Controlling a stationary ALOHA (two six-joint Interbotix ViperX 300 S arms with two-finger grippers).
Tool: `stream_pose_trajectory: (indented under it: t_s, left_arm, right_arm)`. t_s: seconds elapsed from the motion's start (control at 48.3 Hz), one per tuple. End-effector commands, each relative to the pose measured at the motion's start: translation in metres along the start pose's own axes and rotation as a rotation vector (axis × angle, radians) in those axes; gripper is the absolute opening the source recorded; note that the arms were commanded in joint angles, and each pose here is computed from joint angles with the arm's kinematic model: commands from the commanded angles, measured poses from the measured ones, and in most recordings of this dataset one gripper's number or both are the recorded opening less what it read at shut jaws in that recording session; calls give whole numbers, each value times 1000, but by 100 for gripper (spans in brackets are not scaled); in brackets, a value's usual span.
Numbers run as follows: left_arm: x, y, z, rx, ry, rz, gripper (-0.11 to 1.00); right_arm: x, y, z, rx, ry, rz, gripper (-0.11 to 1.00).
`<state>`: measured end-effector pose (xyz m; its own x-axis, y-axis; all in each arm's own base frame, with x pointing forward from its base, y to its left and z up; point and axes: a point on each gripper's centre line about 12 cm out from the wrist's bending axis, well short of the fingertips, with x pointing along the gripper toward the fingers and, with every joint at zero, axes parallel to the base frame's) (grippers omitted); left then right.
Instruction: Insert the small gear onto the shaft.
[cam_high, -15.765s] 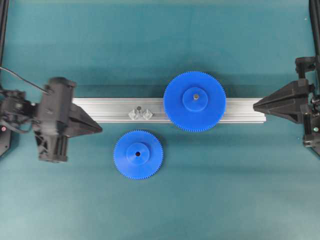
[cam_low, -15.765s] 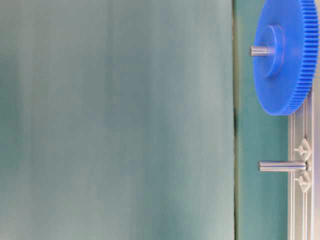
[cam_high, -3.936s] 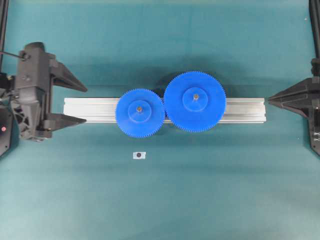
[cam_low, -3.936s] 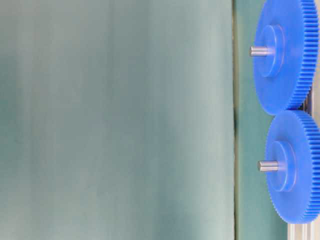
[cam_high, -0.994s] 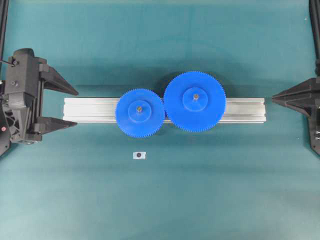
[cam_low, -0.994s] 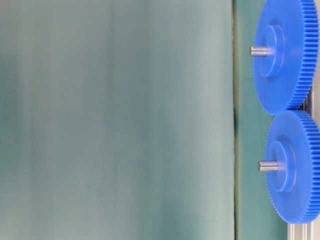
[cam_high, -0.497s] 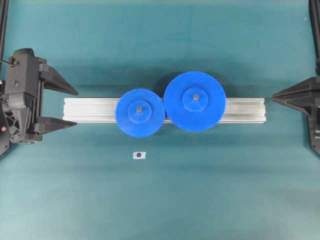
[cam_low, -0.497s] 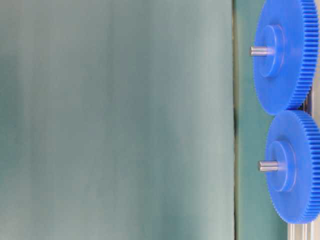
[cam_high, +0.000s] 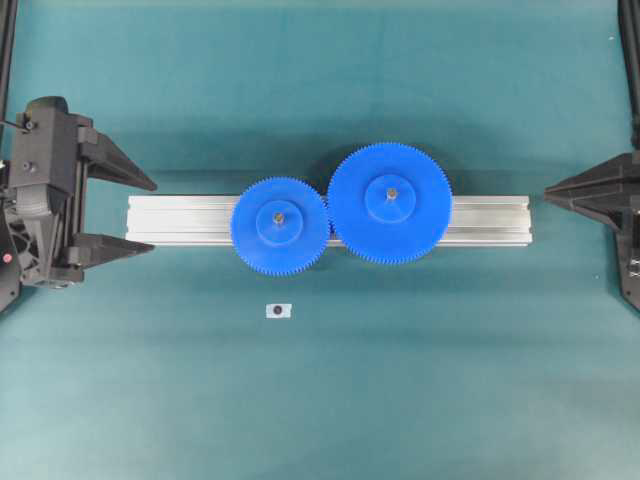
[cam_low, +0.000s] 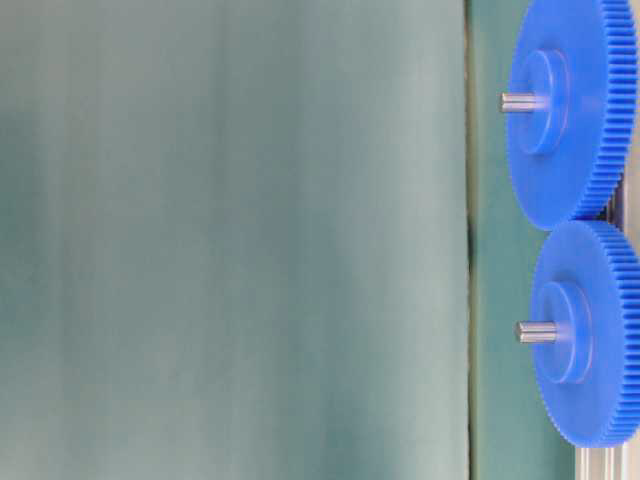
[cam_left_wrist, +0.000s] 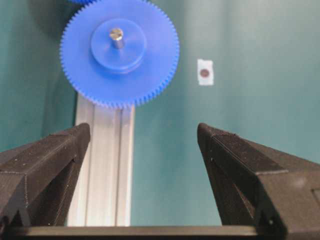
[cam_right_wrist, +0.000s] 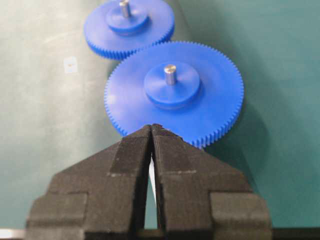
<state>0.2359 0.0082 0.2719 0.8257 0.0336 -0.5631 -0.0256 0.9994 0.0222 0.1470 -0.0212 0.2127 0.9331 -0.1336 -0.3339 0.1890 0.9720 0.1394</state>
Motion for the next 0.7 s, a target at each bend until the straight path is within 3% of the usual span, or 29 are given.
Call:
stream_pose_trajectory:
  t_s: [0.0,0.684]
  left_arm:
    - [-2,0,6,3,-23,-1,86]
    - [-2,0,4,3,-20,-1,86]
  right_arm:
    - [0,0,6,7,-17,-1,10]
    - [0,-1,8,10,-21,-7,10]
